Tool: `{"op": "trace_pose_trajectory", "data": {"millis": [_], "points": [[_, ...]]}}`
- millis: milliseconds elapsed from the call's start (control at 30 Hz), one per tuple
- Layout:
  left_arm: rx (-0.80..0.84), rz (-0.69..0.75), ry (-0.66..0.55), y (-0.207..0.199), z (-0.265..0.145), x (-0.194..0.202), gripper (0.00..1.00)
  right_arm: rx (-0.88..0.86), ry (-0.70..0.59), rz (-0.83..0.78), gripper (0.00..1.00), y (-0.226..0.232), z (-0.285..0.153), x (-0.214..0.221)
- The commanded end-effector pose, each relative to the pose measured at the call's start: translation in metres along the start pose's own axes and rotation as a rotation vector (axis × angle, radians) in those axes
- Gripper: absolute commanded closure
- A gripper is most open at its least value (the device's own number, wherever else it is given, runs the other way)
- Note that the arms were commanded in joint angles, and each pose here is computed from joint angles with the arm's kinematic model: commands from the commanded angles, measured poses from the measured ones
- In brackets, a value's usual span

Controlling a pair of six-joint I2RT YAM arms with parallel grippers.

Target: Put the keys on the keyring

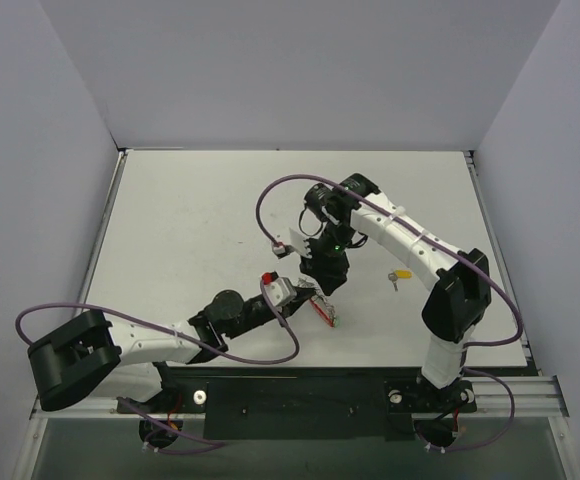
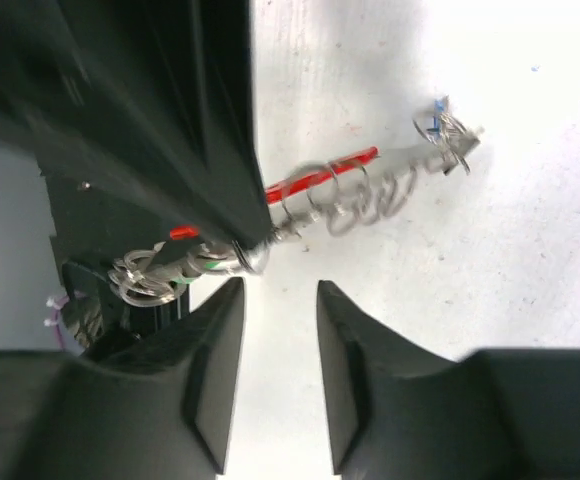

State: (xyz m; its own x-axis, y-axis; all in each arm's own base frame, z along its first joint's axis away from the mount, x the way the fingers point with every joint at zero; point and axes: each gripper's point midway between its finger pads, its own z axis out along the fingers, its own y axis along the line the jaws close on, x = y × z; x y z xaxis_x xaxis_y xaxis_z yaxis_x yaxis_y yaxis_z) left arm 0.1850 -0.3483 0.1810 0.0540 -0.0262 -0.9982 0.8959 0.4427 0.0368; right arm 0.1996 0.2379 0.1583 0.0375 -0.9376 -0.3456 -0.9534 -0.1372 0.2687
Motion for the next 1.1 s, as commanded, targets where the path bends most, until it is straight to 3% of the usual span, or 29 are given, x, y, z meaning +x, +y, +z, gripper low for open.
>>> {"op": "trace_pose_trajectory", "data": {"millis": [0, 267, 533, 633, 1067], "points": [[-0.054, -0.073, -0.247, 0.012, -0.015, -0.061, 1.0, 0.007, -0.208, 0.04, 0.66, 0.008, -0.018, 0.0], [-0.127, -0.158, -0.46, 0.03, -0.04, -0.103, 1.0, 0.149, -0.428, -0.183, 0.62, -0.017, -0.044, -0.02], [-0.131, -0.134, -0.504, 0.033, -0.045, -0.123, 1.0, 0.058, -0.652, -0.283, 0.7, 0.001, -0.077, -0.069], [-0.148, -0.152, -0.538, 0.036, -0.051, -0.131, 1.0, 0.015, -0.665, -0.356, 0.73, 0.018, -0.071, -0.066], [-0.111, -0.208, -0.585, 0.03, -0.053, -0.136, 1.0, -0.044, -0.66, -0.405, 0.87, 0.037, -0.062, -0.077]]}}
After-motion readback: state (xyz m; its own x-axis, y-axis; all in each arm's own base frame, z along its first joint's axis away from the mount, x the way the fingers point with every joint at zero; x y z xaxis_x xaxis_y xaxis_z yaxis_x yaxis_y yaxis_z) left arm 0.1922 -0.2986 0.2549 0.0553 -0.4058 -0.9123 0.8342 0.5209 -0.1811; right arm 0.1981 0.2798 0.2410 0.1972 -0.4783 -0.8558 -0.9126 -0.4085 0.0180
